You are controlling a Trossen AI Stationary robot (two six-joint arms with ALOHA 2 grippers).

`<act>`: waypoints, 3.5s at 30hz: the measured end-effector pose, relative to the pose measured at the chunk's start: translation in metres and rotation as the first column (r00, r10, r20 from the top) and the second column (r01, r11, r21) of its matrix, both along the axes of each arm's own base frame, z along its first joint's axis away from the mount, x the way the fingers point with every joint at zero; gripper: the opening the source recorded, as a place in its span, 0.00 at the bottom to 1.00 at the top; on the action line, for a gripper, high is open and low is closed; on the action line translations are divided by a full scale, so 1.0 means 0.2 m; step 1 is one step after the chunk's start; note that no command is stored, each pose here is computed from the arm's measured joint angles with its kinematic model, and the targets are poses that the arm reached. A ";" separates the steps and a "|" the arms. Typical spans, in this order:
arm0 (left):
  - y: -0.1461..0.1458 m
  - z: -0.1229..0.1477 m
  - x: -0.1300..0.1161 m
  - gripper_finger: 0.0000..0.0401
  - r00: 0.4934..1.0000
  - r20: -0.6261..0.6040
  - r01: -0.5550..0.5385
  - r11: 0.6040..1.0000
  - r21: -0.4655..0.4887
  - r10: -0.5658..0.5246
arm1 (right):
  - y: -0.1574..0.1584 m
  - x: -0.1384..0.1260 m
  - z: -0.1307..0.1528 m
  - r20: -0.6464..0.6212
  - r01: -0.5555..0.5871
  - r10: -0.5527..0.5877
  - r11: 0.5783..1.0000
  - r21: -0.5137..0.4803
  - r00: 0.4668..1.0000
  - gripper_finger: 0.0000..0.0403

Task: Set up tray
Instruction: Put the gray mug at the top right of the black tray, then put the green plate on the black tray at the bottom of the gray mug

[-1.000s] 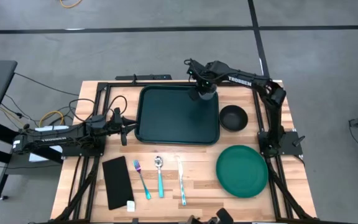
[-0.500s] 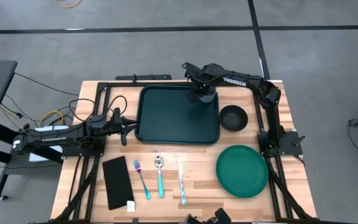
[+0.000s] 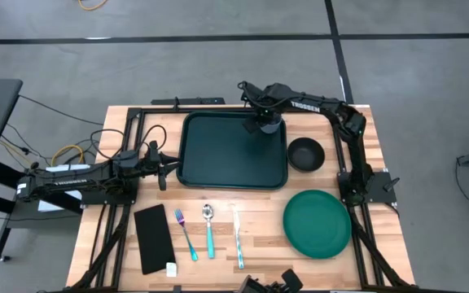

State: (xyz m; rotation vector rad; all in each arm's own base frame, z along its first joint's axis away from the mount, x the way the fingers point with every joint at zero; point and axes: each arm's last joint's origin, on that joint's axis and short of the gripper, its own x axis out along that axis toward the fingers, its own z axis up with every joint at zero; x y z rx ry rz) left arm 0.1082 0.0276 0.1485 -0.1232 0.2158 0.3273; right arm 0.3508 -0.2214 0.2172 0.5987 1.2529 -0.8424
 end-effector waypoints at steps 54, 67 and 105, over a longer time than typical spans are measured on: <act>0.00 0.00 0.00 0.17 1.000 0.001 0.000 1.000 0.000 0.000 | 1.73 -0.40 0.63 0.052 0.073 -0.085 0.976 0.205 0.995 0.12; 0.00 0.00 0.00 0.17 1.000 0.000 0.003 1.000 -0.001 -0.003 | 2.21 -0.36 0.35 0.032 -0.090 0.085 0.976 0.199 0.996 0.24; 0.00 0.00 0.00 0.17 1.000 0.000 0.004 1.000 -0.001 -0.004 | 2.21 -0.14 -0.33 -0.435 -0.107 0.114 0.993 0.042 0.893 0.29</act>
